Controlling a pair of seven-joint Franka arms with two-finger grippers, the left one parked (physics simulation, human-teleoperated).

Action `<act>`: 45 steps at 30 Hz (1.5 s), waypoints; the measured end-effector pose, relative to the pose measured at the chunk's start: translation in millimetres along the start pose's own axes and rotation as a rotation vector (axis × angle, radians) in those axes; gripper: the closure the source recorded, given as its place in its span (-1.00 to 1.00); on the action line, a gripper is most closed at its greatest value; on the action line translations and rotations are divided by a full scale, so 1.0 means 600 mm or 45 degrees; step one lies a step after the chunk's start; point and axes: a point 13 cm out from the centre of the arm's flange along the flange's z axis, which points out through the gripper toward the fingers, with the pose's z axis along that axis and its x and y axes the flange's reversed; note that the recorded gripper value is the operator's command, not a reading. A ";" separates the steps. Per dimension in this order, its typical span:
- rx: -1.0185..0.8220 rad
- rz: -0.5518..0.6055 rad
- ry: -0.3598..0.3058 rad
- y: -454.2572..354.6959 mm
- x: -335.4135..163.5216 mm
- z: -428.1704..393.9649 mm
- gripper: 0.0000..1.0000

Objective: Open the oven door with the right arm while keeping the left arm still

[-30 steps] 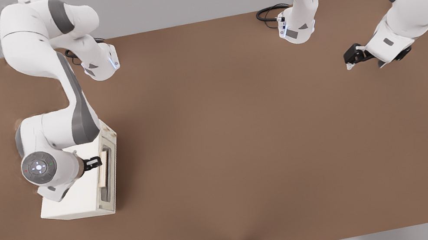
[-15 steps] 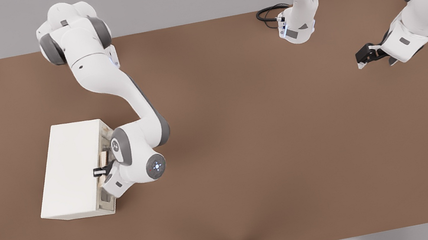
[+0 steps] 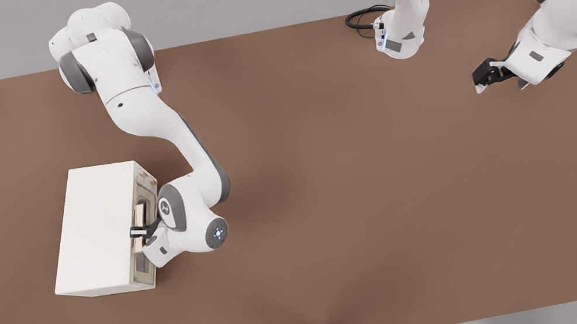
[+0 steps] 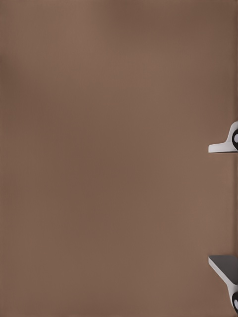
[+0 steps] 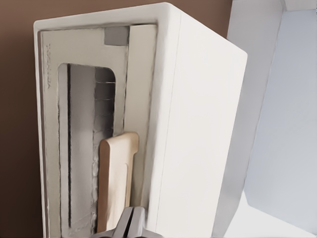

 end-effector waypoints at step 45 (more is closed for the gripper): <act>-1.222 -0.022 -0.153 -0.397 0.092 -0.100 -1.00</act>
